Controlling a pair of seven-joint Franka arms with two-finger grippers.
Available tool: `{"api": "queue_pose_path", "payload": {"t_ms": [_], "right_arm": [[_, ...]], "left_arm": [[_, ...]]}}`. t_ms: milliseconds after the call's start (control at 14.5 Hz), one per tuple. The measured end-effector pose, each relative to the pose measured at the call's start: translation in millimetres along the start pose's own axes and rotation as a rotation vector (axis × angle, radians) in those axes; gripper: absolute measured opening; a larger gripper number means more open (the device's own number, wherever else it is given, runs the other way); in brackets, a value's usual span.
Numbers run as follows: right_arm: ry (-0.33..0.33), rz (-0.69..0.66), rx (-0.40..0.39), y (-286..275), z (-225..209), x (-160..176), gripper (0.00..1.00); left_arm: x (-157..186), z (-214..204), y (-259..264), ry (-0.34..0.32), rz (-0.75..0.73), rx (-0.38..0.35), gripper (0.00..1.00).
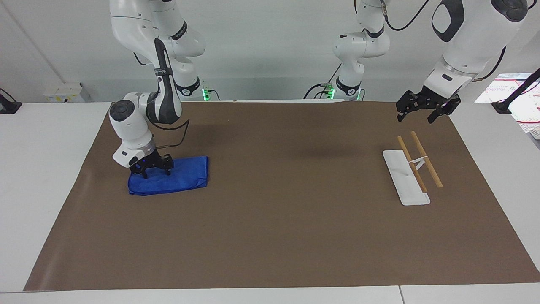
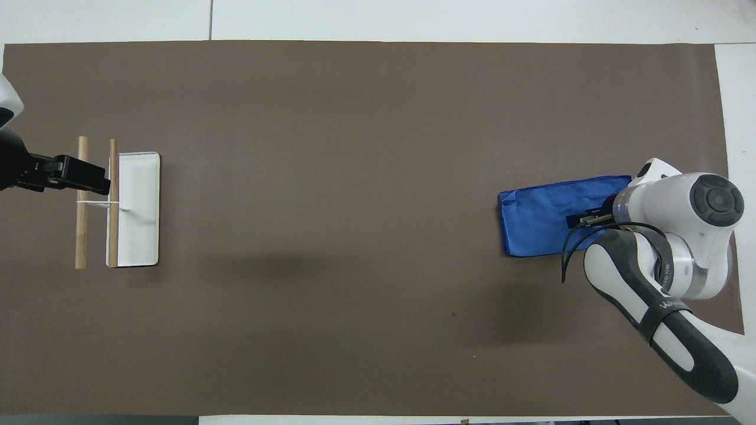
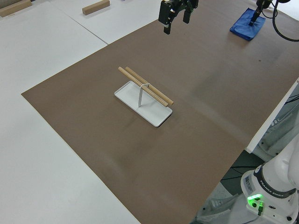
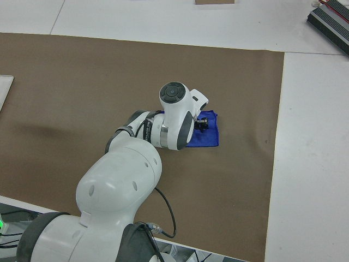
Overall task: Right arm passes towel to left arm to hang
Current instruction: 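Lift the blue towel with the right gripper toward the left gripper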
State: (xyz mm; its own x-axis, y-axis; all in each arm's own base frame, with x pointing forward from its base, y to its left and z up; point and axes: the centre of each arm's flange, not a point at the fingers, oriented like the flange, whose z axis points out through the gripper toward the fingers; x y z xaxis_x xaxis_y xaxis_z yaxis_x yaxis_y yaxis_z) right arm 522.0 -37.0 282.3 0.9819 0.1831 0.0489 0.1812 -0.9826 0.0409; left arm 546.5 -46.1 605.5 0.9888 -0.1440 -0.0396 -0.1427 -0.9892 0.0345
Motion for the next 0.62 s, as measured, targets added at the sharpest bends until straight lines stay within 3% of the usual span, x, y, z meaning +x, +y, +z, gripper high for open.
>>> {"api": "queue_pose_path", "payload": {"t_ms": [275,413,482,619], "right_arm": [[0.007,0.019,0.001,0.2,-4.8,2.3,0.28],[-0.021,0.032,0.007,-0.5,-12.9,8.6,0.08],[-0.044,0.043,0.011,-0.6,-22.6,15.6,0.04],[-0.079,0.066,0.018,-1.2,-56.1,36.2,0.04]], "left_arm": [[0.0,0.0,0.0,0.000,0.000,0.000,1.00],[0.0,0.0,0.0,0.000,0.000,0.000,1.00],[0.0,0.0,0.0,0.000,0.000,0.000,1.00],[0.0,0.0,0.0,0.000,0.000,0.000,1.00]]}}
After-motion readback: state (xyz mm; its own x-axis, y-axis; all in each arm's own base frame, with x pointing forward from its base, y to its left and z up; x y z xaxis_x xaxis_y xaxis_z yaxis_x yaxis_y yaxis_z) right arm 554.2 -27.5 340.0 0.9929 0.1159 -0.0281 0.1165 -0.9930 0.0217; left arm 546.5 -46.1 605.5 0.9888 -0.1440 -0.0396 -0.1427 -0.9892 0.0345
